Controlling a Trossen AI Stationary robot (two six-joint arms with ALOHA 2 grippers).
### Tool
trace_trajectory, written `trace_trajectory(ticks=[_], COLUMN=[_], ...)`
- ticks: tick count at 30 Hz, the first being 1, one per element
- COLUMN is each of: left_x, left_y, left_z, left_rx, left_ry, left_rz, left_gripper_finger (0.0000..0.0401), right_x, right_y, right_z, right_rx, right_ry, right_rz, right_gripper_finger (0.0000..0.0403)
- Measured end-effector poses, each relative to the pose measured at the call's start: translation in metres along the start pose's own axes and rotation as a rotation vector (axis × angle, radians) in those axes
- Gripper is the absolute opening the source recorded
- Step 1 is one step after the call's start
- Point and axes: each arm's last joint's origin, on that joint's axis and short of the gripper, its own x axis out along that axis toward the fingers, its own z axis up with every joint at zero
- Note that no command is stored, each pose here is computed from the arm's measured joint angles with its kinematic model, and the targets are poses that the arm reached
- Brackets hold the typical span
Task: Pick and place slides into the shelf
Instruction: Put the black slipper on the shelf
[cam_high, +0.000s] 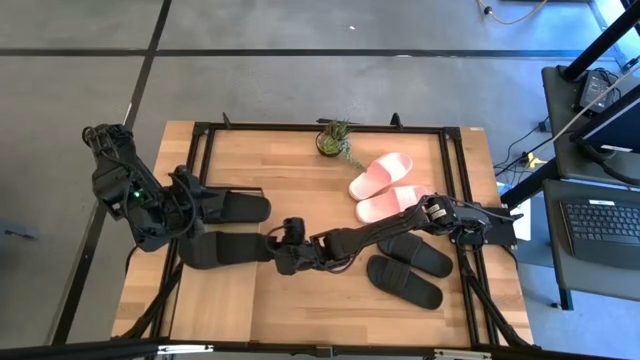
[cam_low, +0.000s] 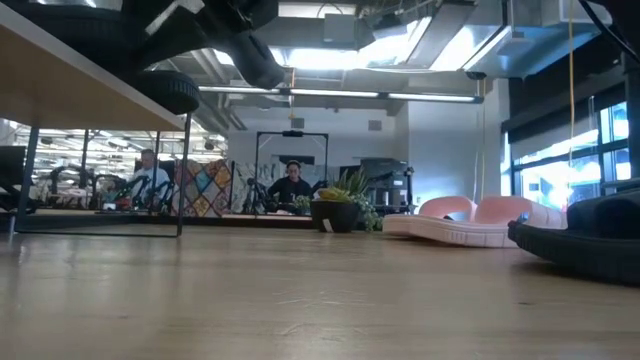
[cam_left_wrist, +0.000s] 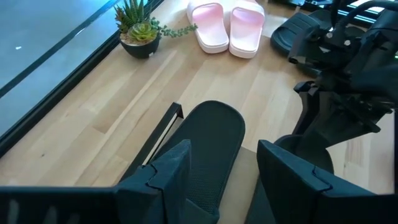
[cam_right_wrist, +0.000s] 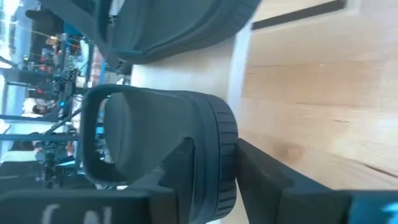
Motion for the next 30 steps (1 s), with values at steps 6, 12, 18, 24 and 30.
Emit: trace_trajectory(ticks=[6, 12, 18, 24, 30], left_x=[0.0000, 0.0000, 0.0000, 0.0000, 0.0000], left_y=[0.0000, 0.0000, -0.0001, -0.0003, -0.0003], left_z=[0.0000, -0.0001, -0.0004, -0.0010, -0.0010], left_rx=[0.000, 0.004, 0.004, 0.004, 0.004], left_ry=[0.001, 0.002, 0.014, 0.033, 0.033], left_rz=[0.000, -0.001, -0.005, -0.011, -0.011], left_gripper_finger=[0.0175, 0.0175, 0.0175, 0.0175, 0.0175], right_x=[0.0000, 0.0000, -0.0001, 0.0001, 0.0003], right_y=[-0.0009, -0.0012, -0.0031, -0.0024, -0.0019], right_z=[0.0001, 0.0001, 0.0019, 0.0021, 0.0019], right_rx=[0.013, 0.010, -0.003, 0.000, 0.004], right_ry=[-0.001, -0.002, -0.061, -0.065, -0.061], right_rz=[-0.009, -0.011, -0.026, -0.019, -0.014], right_gripper_finger=[0.0113, 0.0114, 0.0115, 0.0116, 0.0116])
